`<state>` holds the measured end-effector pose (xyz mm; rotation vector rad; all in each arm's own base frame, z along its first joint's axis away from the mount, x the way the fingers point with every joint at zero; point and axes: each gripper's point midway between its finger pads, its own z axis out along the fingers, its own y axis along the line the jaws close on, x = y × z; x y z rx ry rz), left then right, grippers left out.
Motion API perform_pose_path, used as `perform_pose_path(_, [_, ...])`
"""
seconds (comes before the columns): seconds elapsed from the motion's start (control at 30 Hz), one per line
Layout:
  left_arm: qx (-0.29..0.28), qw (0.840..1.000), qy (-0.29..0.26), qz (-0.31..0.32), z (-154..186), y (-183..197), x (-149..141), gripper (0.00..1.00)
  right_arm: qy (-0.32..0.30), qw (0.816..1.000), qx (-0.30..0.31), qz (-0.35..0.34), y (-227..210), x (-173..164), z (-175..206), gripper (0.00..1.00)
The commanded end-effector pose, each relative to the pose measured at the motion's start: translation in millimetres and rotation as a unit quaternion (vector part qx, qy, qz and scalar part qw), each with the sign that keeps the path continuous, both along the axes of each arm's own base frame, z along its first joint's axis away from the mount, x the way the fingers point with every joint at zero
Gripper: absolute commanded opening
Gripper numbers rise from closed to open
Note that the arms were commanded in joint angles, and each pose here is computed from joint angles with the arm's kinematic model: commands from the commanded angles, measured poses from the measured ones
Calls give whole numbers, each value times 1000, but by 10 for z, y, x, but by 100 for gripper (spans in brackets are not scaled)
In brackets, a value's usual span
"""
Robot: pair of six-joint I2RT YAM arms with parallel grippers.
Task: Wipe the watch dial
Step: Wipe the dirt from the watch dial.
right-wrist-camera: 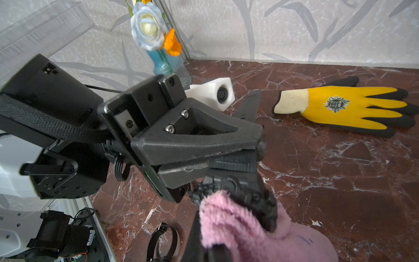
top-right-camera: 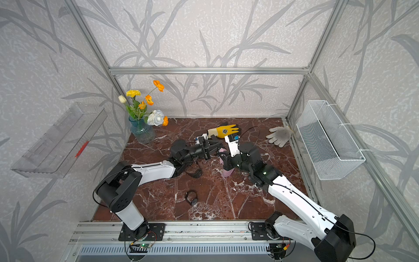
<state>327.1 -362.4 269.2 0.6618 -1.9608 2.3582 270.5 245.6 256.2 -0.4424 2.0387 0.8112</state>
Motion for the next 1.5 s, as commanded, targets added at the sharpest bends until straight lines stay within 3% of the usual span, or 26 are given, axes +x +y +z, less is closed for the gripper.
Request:
perform_pose_path(0.0, [-36,997,-45,-42,322,-80,-238,0,20,999,-13,33,113,-85,-178,0])
perform_pose_path(0.47, [-36,997,-47,-42,337,-68,-253,0,49,996,-80,10,-15,-41,-462,0])
perform_pose_path(0.8, [4,998,-41,-47,114,-83,-329,0,27,1000,-6,-7,42,0,-101,0])
perform_pose_path(1.13, [17,998,-35,-58,1,-104,-428,0,23,994,54,-90,-300,162,108,0])
perform_pose_path(1.37, [9,997,-40,-60,66,-134,-407,0,49,997,58,0,-28,-19,-21,0])
perform_pose_path(1.47, [4,997,-44,-61,105,-143,-396,0,54,997,27,44,126,-158,-150,0])
